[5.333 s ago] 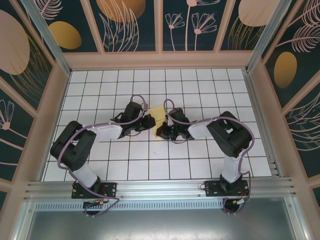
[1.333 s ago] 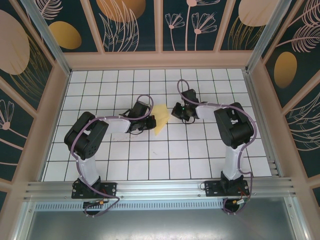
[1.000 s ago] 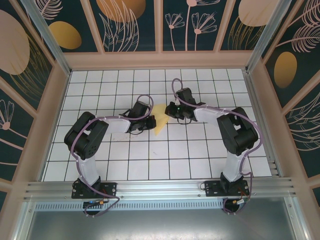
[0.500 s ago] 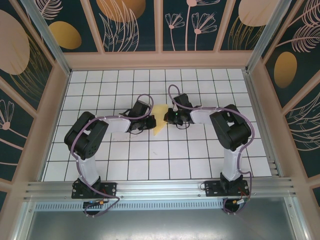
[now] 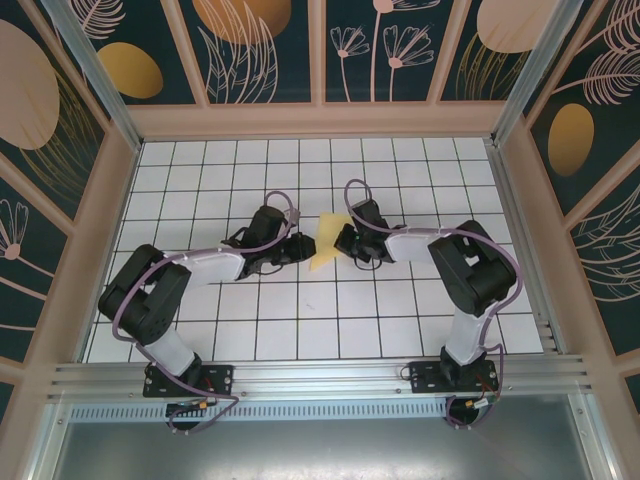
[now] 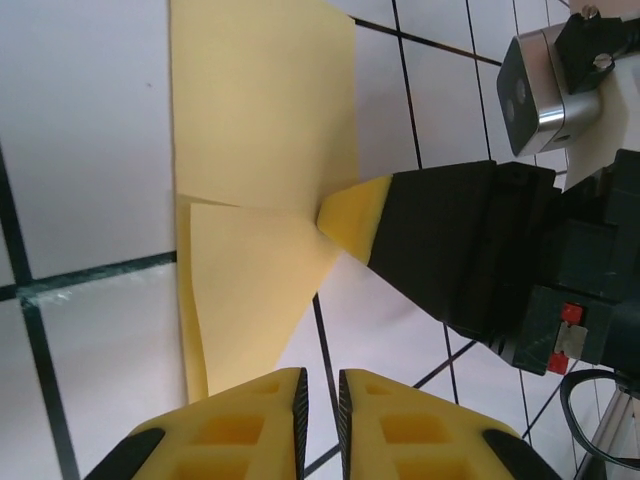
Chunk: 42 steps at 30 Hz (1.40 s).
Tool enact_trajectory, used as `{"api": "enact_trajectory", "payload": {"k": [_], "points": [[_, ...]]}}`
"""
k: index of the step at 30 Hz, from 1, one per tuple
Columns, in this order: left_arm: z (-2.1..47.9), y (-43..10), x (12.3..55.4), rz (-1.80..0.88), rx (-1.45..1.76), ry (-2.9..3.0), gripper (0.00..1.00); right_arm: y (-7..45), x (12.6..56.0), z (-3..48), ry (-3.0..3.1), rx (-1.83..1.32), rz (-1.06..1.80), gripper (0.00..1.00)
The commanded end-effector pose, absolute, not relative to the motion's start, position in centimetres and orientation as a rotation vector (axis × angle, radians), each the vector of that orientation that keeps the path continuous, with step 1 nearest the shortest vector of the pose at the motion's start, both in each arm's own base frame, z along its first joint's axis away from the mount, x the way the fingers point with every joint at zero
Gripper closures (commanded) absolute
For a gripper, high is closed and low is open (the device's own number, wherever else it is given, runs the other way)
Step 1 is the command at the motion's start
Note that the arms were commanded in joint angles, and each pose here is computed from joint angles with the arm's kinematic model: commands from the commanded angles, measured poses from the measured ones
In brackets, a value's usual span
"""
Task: Fold a paper plane with a square sheet of paper (pick it up from the middle)
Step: Third fold the triangle at the center of the table.
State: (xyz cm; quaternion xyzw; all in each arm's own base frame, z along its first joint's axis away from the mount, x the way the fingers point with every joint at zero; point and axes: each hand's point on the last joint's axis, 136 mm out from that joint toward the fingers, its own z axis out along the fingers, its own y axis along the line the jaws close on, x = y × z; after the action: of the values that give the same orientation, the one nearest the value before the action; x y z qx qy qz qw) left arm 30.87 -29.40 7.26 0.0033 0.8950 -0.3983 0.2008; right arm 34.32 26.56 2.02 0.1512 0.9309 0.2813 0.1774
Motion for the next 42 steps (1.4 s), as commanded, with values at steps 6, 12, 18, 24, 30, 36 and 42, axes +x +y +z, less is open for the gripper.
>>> {"api": "enact_trajectory", "payload": {"k": [6, 12, 18, 24, 30, 36, 42], "points": [[4.5, -30.7, 30.2, -1.141, -0.015, 2.576, 0.84, 25.3, 33.5, 1.0, 2.643, 0.556, 0.729, 0.97], [2.5, -30.1, 30.0, -1.055, -0.026, 2.648, 0.92, 25.7, 33.5, 0.6, 2.657, 0.557, 0.754, 0.97], [0.0, -28.3, 30.1, -0.88, -0.071, 2.726, 0.97, 26.6, 34.1, 2.5, 2.62, 0.458, 0.808, 0.97], [-0.9, -27.8, 29.6, -0.85, -0.07, 2.754, 1.0, 28.0, 33.7, 7.2, 2.521, 0.248, 0.94, 0.96], [-1.1, -27.9, 29.4, -0.858, -0.066, 2.756, 1.0, 29.6, 32.0, 7.5, 2.542, 0.209, 1.05, 0.97], [-1.1, -27.9, 29.4, -0.863, -0.068, 2.757, 1.0, 31.3, 31.2, 5.5, 2.601, 0.212, 1.087, 1.0], [-1.1, -27.8, 29.3, -0.862, -0.072, 2.758, 1.0, 32.0, 30.4, 3.2, 2.673, 0.227, 1.08, 1.0]]}}
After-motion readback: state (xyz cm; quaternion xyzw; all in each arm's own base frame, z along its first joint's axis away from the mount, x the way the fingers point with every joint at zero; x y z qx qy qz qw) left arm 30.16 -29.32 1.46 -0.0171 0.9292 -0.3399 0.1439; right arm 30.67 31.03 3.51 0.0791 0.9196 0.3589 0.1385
